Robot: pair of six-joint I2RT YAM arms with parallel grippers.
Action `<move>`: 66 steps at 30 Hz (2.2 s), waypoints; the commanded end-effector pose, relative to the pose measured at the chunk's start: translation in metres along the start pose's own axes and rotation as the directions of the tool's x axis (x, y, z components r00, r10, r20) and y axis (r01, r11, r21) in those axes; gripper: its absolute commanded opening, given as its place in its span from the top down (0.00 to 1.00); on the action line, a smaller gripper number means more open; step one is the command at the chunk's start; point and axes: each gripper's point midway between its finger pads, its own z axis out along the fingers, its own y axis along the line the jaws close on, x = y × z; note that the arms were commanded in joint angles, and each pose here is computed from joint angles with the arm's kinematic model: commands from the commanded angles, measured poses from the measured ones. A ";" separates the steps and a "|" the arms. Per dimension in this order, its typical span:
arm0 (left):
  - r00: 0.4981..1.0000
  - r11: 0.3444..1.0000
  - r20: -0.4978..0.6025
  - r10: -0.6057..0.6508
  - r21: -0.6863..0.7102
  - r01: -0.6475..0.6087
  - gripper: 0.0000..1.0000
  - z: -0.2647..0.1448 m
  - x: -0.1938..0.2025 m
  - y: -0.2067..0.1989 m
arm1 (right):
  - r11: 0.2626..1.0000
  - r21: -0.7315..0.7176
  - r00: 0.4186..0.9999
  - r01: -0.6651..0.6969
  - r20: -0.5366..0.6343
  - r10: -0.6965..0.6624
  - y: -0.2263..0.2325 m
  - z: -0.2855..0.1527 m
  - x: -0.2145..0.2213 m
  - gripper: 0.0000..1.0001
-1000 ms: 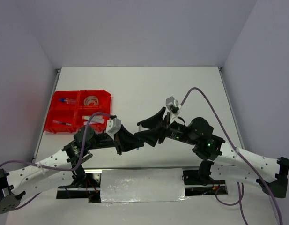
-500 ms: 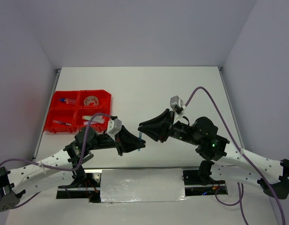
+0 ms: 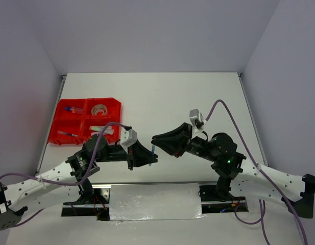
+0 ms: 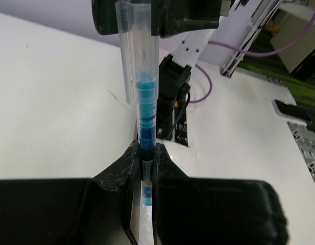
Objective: Sort the stationery into containers
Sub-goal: Close the pen cap on the pen, then place the pen in the storage box.
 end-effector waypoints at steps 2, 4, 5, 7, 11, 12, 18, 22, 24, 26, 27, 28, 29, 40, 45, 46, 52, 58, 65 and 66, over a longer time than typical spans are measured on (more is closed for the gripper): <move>0.957 0.979 0.209 0.200 -0.014 -0.201 1.00 -0.003 -0.095 -0.019 | 0.995 0.027 0.961 -0.098 -0.257 0.102 -0.016 -0.022 0.098 1.00; 0.949 0.972 0.211 0.233 -0.031 -0.231 1.00 -0.003 -0.105 -0.018 | 0.992 0.043 0.944 -0.119 -0.306 0.127 -0.021 -0.031 0.122 1.00; 0.943 0.967 0.215 0.254 -0.038 -0.252 1.00 -0.004 -0.110 -0.018 | 0.990 0.051 0.935 -0.132 -0.325 0.142 -0.022 -0.034 0.131 1.00; 0.937 0.962 0.221 0.272 -0.036 -0.271 1.00 -0.003 -0.120 -0.021 | 0.986 0.069 0.920 -0.152 -0.355 0.167 -0.027 -0.041 0.148 1.00; 0.919 0.948 0.236 0.316 -0.040 -0.316 1.00 -0.003 -0.138 -0.025 | 0.979 0.090 0.897 -0.184 -0.392 0.204 -0.031 -0.048 0.170 1.00; 0.911 0.943 0.250 0.329 -0.044 -0.329 1.00 -0.006 -0.146 -0.028 | 0.975 0.104 0.881 -0.194 -0.418 0.220 -0.034 -0.053 0.182 1.00; 0.879 0.926 0.299 0.372 -0.053 -0.374 1.00 -0.017 -0.177 -0.038 | 0.954 0.142 0.836 -0.265 -0.459 0.300 -0.036 -0.065 0.212 1.00; 0.863 0.920 0.332 0.380 -0.042 -0.389 1.00 -0.019 -0.189 -0.044 | 0.942 0.160 0.814 -0.295 -0.474 0.335 -0.037 -0.067 0.224 1.00; 0.854 0.915 0.344 0.389 -0.036 -0.402 1.00 -0.022 -0.194 -0.048 | 0.939 0.160 0.808 -0.303 -0.479 0.343 -0.037 -0.066 0.227 1.00; 0.850 0.913 0.348 0.396 -0.045 -0.406 1.00 -0.024 -0.197 -0.048 | 0.938 0.162 0.799 -0.307 -0.492 0.346 -0.036 -0.066 0.230 1.00; 0.851 0.913 0.342 0.398 -0.057 -0.404 1.00 -0.024 -0.196 -0.045 | 0.939 0.157 0.799 -0.306 -0.494 0.343 -0.035 -0.066 0.229 1.00; 0.852 0.912 0.337 0.401 -0.066 -0.404 1.00 -0.025 -0.196 -0.042 | 0.939 0.154 0.794 -0.308 -0.502 0.343 -0.034 -0.067 0.230 1.00; 0.867 0.920 0.312 0.388 -0.069 -0.386 1.00 -0.022 -0.186 -0.036 | 0.943 0.136 0.810 -0.304 -0.484 0.331 -0.031 -0.063 0.220 1.00; 0.984 0.992 0.151 0.095 -0.098 -0.080 1.00 0.000 -0.039 0.025 | 0.946 0.317 0.988 -0.069 -0.112 0.109 -0.049 -0.024 0.031 0.68; 0.995 0.996 0.092 0.035 -0.081 -0.028 1.00 0.000 0.000 0.020 | 0.940 0.341 0.997 -0.022 -0.062 0.046 -0.051 -0.004 -0.009 0.52; 0.996 0.996 0.088 0.028 -0.084 -0.020 1.00 0.000 0.004 0.021 | 0.940 0.340 0.998 -0.021 -0.042 0.038 -0.049 0.002 -0.020 0.46; 0.987 0.944 0.125 -0.099 -0.302 0.133 1.00 -0.007 0.019 0.060 | 0.892 0.452 0.995 -0.020 0.094 -0.025 -0.056 -0.010 -0.083 0.19; 0.935 0.461 0.265 -0.234 -0.816 0.347 1.00 -0.060 0.004 0.155 | 0.799 0.597 0.984 -0.073 0.172 -0.038 -0.073 -0.061 -0.098 0.15; 0.778 -0.328 0.577 -0.250 -0.806 0.493 1.00 -0.204 0.008 0.241 | 0.800 0.594 0.989 -0.087 0.145 -0.001 -0.074 -0.078 -0.077 0.15; 0.771 -0.432 0.587 -0.246 -0.779 0.454 1.00 -0.228 0.015 0.235 | 0.801 0.593 0.991 -0.086 0.137 0.005 -0.074 -0.080 -0.073 0.15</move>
